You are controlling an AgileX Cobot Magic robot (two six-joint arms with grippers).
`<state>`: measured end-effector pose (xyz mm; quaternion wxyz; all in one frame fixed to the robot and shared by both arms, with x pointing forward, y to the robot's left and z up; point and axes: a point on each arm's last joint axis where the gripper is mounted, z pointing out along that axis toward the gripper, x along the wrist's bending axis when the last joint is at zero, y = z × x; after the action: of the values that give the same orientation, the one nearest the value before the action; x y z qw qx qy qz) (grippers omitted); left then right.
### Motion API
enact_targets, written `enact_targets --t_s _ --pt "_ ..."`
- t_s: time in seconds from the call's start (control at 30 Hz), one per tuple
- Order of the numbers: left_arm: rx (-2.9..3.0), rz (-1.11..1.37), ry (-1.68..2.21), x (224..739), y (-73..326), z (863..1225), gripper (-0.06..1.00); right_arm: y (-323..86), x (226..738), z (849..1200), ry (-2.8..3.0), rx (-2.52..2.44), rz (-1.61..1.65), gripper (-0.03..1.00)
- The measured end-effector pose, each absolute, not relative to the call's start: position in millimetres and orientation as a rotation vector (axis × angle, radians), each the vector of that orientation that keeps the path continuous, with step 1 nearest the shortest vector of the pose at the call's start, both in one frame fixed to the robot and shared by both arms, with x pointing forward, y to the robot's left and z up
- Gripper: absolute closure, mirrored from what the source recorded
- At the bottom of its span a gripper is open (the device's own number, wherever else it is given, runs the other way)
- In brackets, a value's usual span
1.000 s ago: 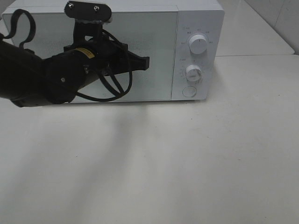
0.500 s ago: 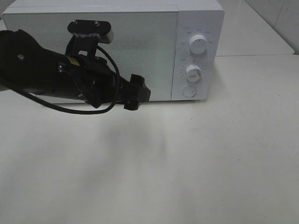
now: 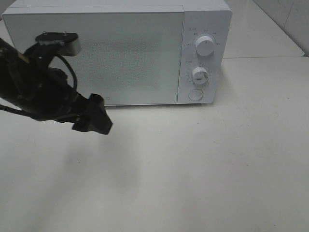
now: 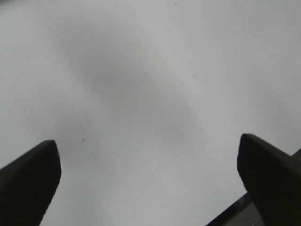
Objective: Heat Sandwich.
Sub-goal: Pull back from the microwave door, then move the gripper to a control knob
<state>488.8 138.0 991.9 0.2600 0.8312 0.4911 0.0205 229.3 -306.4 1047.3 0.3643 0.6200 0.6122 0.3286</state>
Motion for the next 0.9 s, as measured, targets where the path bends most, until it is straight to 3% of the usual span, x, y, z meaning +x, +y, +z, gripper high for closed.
enact_targets --t_s 0.53,0.9 --pt "2.109 0.148 1.751 483.3 250.8 1034.7 -0.01 -306.4 229.3 1047.3 1.575 1.595 0.845 0.21" --pt "2.025 0.352 1.88 451.2 278.5 1069.6 -0.01 -306.4 229.3 1047.3 1.575 1.595 0.845 0.21"
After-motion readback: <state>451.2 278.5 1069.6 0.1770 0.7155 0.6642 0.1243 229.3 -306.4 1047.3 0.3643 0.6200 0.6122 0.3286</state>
